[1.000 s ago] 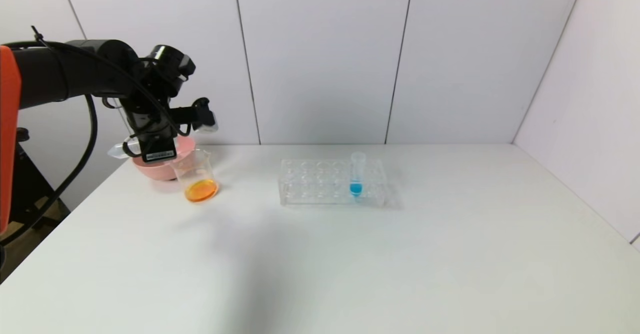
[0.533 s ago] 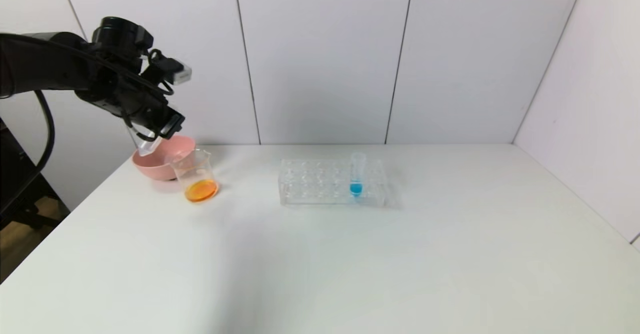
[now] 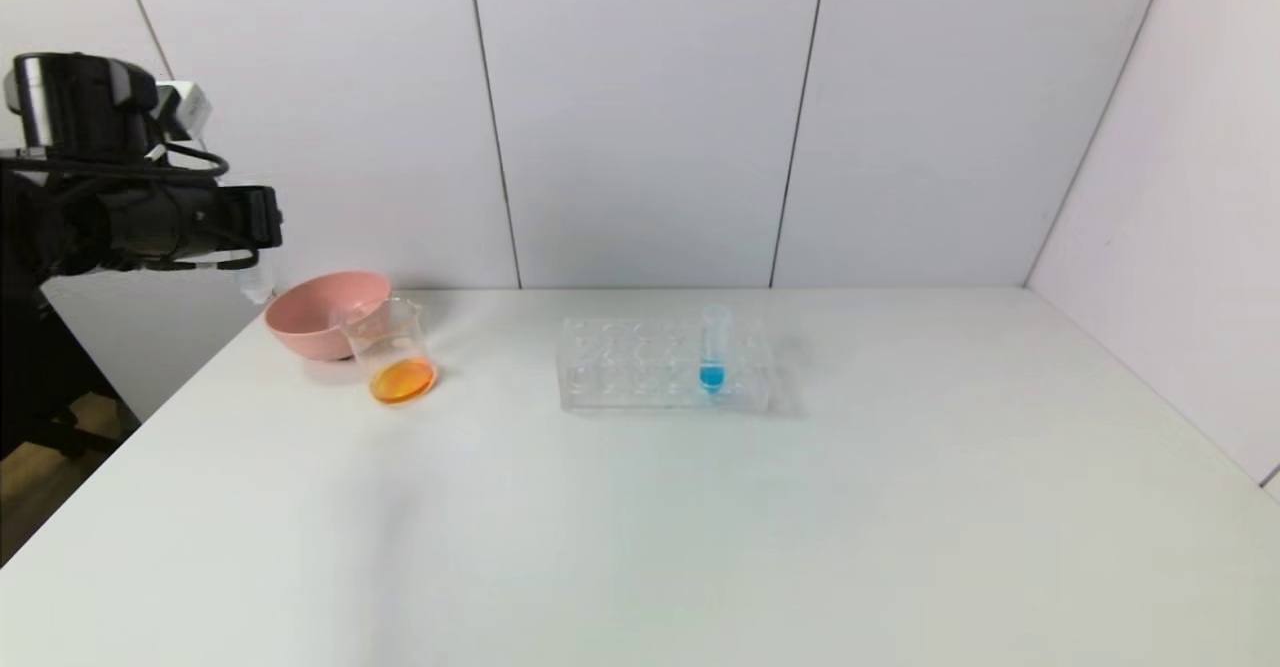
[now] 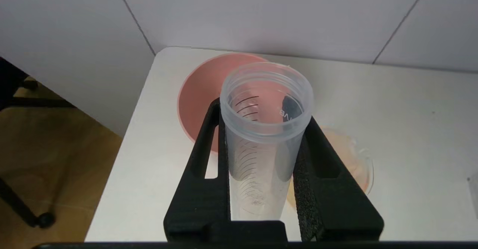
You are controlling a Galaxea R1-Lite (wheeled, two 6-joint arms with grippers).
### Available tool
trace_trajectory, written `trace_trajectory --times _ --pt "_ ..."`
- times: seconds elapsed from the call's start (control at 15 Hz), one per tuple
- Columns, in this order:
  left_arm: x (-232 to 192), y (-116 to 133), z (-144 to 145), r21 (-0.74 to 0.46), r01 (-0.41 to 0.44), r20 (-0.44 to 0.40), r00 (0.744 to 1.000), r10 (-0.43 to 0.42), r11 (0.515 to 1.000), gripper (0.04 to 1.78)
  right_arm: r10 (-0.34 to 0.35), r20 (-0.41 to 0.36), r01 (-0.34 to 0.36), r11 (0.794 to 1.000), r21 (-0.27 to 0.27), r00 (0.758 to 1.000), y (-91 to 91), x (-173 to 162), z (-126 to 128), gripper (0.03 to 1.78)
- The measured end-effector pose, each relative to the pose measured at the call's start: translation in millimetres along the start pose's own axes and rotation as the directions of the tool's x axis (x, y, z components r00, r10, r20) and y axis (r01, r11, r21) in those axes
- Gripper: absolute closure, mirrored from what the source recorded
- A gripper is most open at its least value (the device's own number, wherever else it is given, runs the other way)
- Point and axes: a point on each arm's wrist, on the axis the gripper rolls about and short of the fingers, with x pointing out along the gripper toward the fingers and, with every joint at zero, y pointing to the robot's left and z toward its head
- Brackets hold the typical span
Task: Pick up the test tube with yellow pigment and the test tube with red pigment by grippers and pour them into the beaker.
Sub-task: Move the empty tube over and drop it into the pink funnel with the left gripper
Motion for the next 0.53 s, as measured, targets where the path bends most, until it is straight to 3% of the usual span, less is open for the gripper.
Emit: trace_trajectory --times 0.33,0.53 --pt "-12 15 -23 -0.131 -0.005 0.214 0.976 0.033 0.991 1.33 0.0 0.0 0.0 1.0 0.0 1.0 0.0 0 0 0.1" --pt "5 16 -33 -0.133 -0.007 0.206 0.978 0.035 0.991 1.33 0.0 0.0 0.0 1.0 0.0 1.0 0.0 0 0 0.1"
